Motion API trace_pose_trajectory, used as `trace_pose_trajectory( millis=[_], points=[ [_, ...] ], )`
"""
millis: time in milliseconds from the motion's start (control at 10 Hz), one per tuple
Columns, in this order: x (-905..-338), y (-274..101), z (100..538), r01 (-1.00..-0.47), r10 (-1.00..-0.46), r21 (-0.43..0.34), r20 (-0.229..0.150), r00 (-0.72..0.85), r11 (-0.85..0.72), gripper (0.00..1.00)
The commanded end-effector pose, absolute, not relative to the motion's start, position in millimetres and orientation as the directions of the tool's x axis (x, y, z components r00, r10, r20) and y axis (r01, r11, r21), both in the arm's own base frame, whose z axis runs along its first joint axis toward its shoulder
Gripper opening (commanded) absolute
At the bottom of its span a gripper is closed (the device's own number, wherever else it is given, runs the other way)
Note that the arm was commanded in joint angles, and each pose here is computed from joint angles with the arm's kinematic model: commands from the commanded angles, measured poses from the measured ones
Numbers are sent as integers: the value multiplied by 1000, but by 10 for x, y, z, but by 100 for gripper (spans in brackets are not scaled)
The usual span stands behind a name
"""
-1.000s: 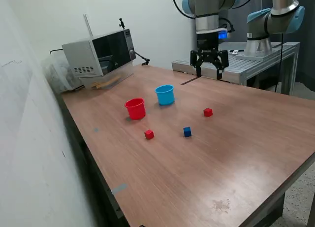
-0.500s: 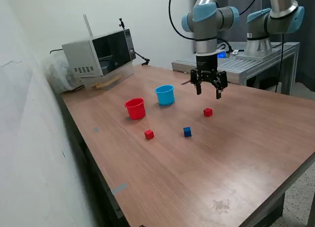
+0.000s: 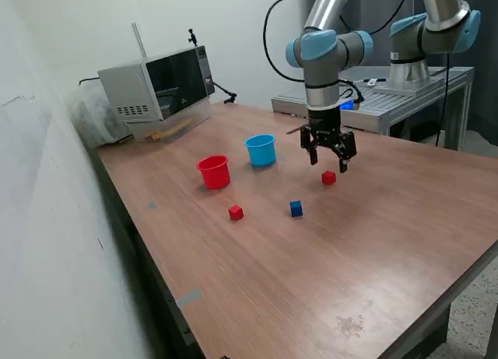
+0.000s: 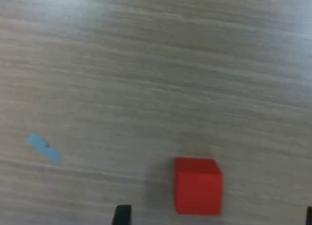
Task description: Place red objects in the red bin, and blue objects in the blue bin.
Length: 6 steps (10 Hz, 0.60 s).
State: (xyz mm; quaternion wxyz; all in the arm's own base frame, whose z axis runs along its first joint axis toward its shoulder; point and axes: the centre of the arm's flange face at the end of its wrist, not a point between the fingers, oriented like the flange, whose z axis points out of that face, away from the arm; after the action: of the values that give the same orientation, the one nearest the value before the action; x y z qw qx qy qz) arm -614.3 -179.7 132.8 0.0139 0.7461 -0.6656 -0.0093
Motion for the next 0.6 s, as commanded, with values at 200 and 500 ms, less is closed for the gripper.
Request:
trace_pose_trajectory(
  millis=[200, 500],
  points=[
    [-6194, -1635, 1163, -996, -996, 17, 5, 87, -87, 0],
    [-6142, -1641, 1115, -996, -996, 2, 5, 93, -93, 0]
  ],
)
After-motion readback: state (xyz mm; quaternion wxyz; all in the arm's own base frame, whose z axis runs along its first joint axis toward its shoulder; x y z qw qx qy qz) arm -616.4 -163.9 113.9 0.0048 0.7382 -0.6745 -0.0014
